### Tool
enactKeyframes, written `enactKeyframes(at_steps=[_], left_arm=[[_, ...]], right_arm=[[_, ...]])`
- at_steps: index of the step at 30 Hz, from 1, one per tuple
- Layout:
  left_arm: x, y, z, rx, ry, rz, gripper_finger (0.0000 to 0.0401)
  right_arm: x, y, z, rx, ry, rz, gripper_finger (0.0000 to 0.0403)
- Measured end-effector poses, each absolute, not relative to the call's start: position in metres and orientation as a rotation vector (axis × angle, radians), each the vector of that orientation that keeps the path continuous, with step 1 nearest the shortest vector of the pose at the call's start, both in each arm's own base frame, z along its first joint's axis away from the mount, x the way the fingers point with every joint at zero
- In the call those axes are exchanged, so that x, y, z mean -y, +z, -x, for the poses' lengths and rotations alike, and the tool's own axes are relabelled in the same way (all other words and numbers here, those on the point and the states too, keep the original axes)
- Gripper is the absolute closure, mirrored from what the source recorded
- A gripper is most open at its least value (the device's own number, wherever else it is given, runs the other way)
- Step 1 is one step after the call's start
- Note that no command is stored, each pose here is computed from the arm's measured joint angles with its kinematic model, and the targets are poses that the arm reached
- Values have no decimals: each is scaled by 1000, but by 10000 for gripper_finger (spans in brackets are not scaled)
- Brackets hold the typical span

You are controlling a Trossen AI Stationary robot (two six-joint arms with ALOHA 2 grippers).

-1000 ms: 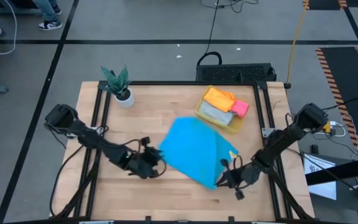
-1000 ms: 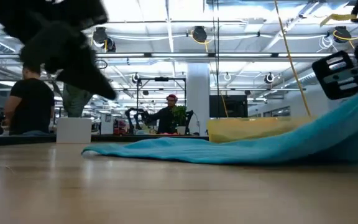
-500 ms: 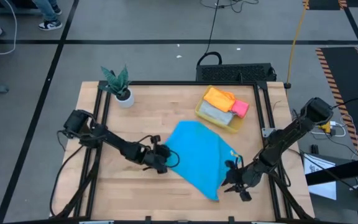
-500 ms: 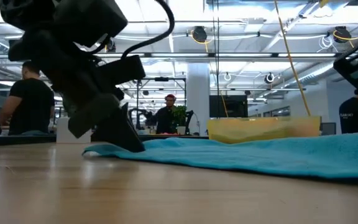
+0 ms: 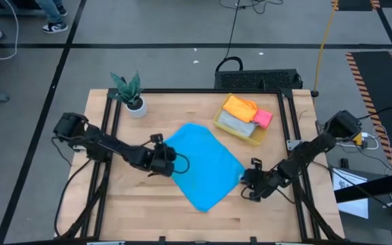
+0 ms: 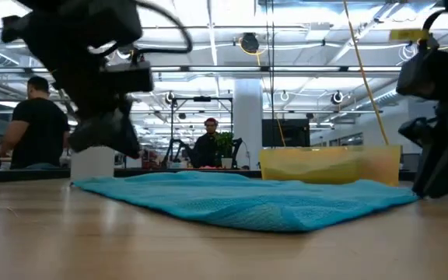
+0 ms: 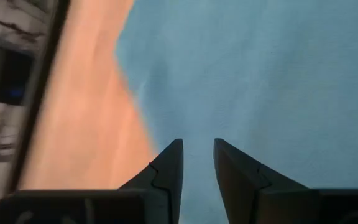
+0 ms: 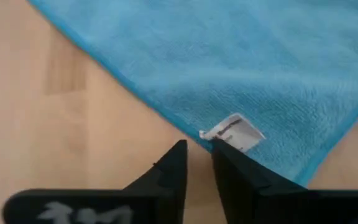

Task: Fold microfiber towels
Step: Fold the blue kitchen towel

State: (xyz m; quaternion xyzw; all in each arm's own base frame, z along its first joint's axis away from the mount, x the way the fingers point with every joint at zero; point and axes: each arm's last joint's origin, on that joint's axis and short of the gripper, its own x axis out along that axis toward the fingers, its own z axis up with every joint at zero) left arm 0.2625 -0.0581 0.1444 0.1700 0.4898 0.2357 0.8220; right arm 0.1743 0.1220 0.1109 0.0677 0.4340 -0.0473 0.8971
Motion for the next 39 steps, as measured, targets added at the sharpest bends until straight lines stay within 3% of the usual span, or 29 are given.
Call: enactKeyframes(at_steps=[3,10,14,17,22,31,36,39], left_arm=[[60,152,-268,-971,451,-279,308],[69,158,-299,-739,290,-171,308],[62,154,-314,-656,290,-176,308],[51,140,-323,-655,289,-172,308],[38,111,-334,-720,202,-62,308],[45,105,-330,-788,166,-73,309],[53,129,-334,-698,127,-75,309],[59,140,-344,-607,63,-70,309]], right_arm=[[-127,106,-179,-909,-37,-174,359],[-150,119,-177,-887,325,-231,401],[-150,129,-180,-783,322,-213,397],[-144,129,-185,-742,214,-200,401],[-134,110,-181,-840,115,-249,402],[-170,102,-181,-932,345,-379,402],[-188,124,-185,-802,519,-221,403],[-180,134,-188,-710,441,-134,403]])
